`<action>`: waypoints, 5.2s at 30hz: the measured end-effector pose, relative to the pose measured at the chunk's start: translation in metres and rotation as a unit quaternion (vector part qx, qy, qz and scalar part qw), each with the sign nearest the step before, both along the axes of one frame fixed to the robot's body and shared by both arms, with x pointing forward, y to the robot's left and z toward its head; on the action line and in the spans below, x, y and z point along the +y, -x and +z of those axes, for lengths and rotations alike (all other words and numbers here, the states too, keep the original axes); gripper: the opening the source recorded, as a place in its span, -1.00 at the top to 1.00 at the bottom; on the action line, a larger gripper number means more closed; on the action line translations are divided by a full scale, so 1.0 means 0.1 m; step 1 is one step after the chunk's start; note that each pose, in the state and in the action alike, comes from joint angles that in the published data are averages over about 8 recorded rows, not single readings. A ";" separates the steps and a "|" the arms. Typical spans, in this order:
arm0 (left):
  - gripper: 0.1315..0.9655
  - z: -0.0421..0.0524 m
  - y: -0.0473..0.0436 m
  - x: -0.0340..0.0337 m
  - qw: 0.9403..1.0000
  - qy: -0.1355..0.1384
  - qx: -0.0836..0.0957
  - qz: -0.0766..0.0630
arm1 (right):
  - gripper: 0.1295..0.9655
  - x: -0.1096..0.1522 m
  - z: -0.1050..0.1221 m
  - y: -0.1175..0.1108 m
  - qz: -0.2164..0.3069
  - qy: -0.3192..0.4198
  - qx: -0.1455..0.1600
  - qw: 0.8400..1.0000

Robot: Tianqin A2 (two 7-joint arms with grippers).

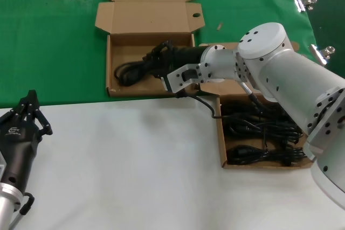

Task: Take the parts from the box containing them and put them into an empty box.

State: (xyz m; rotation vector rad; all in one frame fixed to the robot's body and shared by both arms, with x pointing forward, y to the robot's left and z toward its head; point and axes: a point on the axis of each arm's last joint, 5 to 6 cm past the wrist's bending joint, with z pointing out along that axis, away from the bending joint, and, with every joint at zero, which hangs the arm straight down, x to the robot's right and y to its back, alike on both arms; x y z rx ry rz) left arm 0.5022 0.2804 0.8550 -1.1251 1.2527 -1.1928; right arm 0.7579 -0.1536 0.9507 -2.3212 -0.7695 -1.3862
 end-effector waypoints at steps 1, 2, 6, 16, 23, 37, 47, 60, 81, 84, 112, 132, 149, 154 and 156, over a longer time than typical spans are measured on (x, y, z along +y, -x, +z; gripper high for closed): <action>0.98 0.000 0.000 0.000 1.000 0.000 0.000 0.000 | 0.67 0.00 0.00 0.00 0.000 0.000 0.000 1.000; 0.98 0.000 0.000 0.000 1.000 0.000 0.000 0.000 | 0.64 0.01 0.00 0.00 0.001 0.000 0.000 1.000; 0.98 0.000 0.000 0.000 1.000 0.000 0.000 0.000 | 0.64 0.02 -0.01 0.00 0.001 -0.001 -0.001 1.000; 0.98 0.000 0.000 0.000 1.000 0.000 0.000 0.000 | 0.21 0.00 0.01 0.00 -0.005 -0.012 -0.003 1.000; 0.98 0.000 0.000 0.000 1.000 0.000 0.000 0.000 | -0.23 -0.03 0.06 -0.03 -0.014 -0.028 -0.008 0.999; 0.98 0.000 0.000 0.000 1.000 0.000 0.000 0.000 | -0.77 -0.23 0.35 -0.12 -0.045 -0.076 -0.028 0.996; 0.98 0.000 0.000 0.000 1.000 0.000 0.000 0.000 | -0.93 -0.68 0.62 -0.17 -0.066 -0.126 -0.043 0.989; 0.98 0.000 0.000 0.000 1.000 0.000 0.000 0.000 | -1.00 -1.32 0.73 0.03 -0.098 -0.174 -0.065 0.978; 0.64 0.000 0.000 0.000 1.000 0.000 0.000 0.000 | -1.00 -1.21 0.35 0.22 -0.127 -0.249 -0.039 0.959; 0.57 0.000 0.000 0.000 1.000 0.000 0.000 0.000 | -1.00 -1.17 0.23 0.28 -0.136 -0.271 -0.030 0.952; -0.70 0.000 0.000 0.000 1.000 0.000 0.000 0.000 | -1.00 -1.01 -0.59 1.10 -0.239 -0.480 0.037 0.843; -0.99 0.000 0.000 0.000 1.000 0.000 0.000 0.000 | -1.00 -1.12 -0.90 1.87 -0.317 -0.607 0.055 0.727; -1.00 0.000 0.000 0.000 1.000 0.000 0.000 0.000 | -1.00 -1.24 -0.96 2.39 -0.357 -0.672 0.049 0.646; -1.00 0.000 0.000 0.000 1.000 0.000 0.000 0.000 | -1.00 -1.24 -0.96 2.39 -0.358 -0.673 0.049 0.646; -1.00 0.000 0.000 0.000 1.000 0.000 0.000 0.000 | -1.00 -1.24 -0.96 2.39 -0.358 -0.673 0.049 0.646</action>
